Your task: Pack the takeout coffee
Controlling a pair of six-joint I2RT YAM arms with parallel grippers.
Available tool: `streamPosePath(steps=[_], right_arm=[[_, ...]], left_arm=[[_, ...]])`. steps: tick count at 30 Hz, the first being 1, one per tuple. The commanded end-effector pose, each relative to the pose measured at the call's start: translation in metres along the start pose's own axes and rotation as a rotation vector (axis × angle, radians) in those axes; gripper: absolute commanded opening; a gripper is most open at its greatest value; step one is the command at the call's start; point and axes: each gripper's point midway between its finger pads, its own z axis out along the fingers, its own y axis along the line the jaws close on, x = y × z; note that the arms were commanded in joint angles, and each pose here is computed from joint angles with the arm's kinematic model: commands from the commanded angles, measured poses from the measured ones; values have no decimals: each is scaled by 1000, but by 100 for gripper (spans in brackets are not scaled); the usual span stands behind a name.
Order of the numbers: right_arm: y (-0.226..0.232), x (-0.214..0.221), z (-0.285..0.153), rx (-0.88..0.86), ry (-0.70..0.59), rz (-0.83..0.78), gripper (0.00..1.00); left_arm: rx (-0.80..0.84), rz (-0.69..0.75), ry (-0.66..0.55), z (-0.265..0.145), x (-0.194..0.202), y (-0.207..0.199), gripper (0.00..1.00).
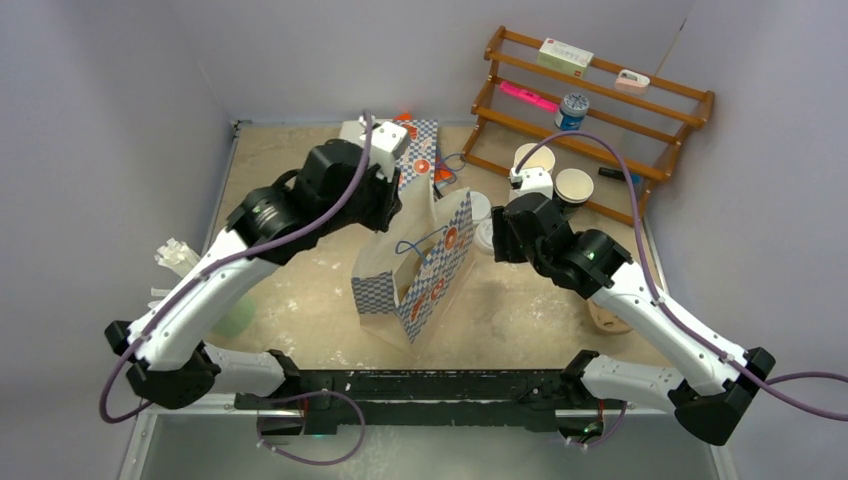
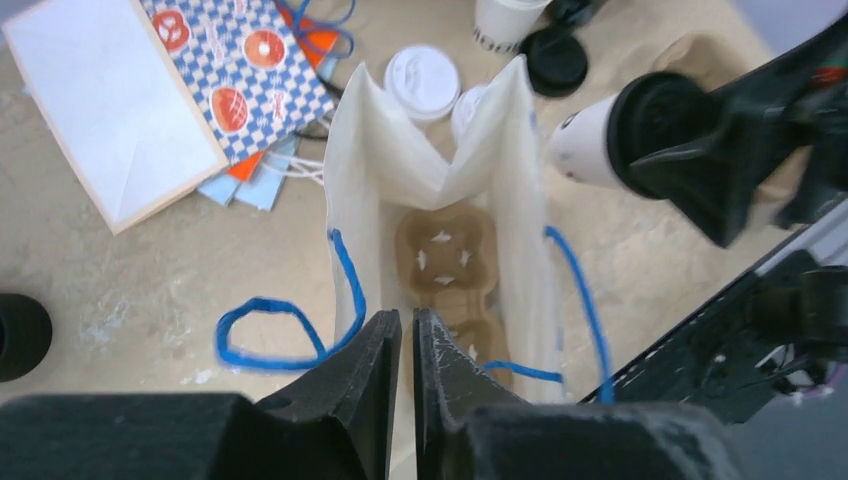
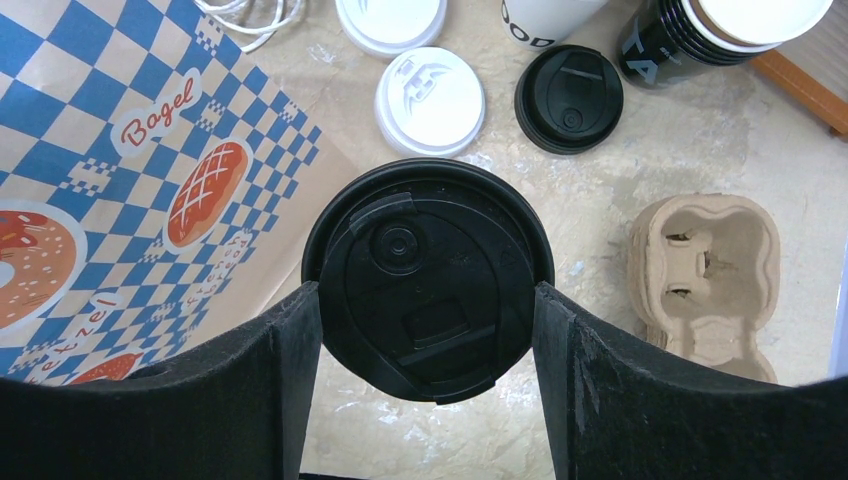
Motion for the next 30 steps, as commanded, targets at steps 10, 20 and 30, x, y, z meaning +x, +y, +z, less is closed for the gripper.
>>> streamPosePath(steps=[10, 20, 30], right_arm=[[2, -14, -11, -30, -48, 36, 41], [-2, -22, -21, -34, -66, 36, 41], [3, -56, -65, -155, -142, 77, 41]], left_arm=[[-58, 83, 166, 40, 33, 26, 41], [-179, 121, 185, 46, 36, 48, 55], [-166, 116, 298, 75, 69, 53, 54]])
